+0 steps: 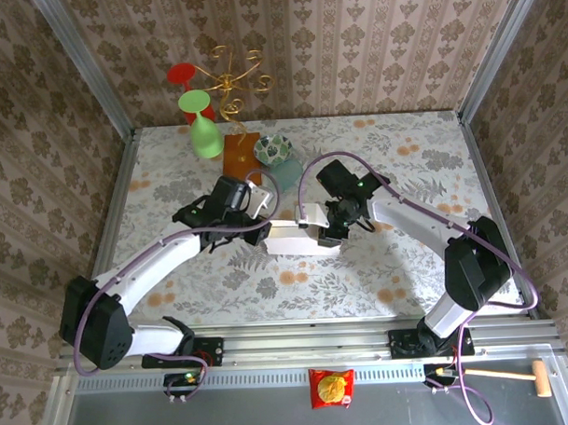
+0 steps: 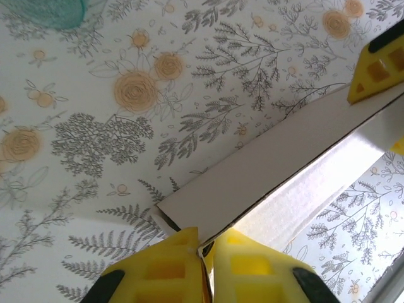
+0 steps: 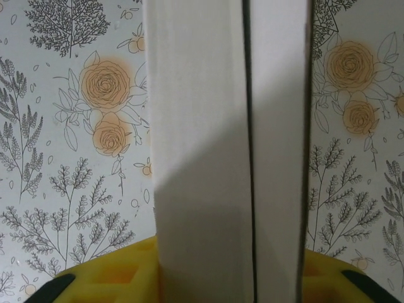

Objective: Fold the paper box

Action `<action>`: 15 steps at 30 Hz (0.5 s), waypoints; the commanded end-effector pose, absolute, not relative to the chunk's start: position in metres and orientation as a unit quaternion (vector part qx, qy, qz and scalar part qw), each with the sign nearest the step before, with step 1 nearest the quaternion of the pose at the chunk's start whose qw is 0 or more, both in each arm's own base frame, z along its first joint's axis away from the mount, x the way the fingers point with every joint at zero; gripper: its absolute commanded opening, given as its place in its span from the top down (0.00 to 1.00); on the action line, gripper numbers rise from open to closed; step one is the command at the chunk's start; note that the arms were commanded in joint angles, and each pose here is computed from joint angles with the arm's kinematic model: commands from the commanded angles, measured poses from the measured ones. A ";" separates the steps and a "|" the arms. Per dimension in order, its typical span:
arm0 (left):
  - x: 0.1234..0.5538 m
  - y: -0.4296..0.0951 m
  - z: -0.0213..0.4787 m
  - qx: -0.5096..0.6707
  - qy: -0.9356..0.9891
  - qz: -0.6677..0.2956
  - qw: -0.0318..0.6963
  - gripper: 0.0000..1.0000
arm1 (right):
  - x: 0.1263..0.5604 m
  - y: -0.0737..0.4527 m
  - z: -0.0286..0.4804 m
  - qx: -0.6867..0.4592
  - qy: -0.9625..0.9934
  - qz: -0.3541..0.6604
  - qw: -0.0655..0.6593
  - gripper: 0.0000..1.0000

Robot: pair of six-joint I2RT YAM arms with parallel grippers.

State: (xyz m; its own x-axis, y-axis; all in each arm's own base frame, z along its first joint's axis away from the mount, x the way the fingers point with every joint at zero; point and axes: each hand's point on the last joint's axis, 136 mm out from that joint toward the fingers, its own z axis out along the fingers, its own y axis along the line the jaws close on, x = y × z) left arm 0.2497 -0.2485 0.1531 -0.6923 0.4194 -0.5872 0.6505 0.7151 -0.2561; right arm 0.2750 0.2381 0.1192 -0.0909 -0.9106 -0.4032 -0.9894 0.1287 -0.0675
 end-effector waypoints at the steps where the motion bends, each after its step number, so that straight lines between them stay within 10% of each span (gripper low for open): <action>1: 0.244 -0.251 0.137 0.297 0.898 -0.222 0.236 0.95 | 0.284 0.247 0.131 -0.638 0.735 0.123 0.197 0.60; 15: 0.244 -0.255 0.131 0.300 0.901 -0.200 0.242 0.98 | 0.312 0.240 0.183 -0.514 0.797 0.148 0.279 0.36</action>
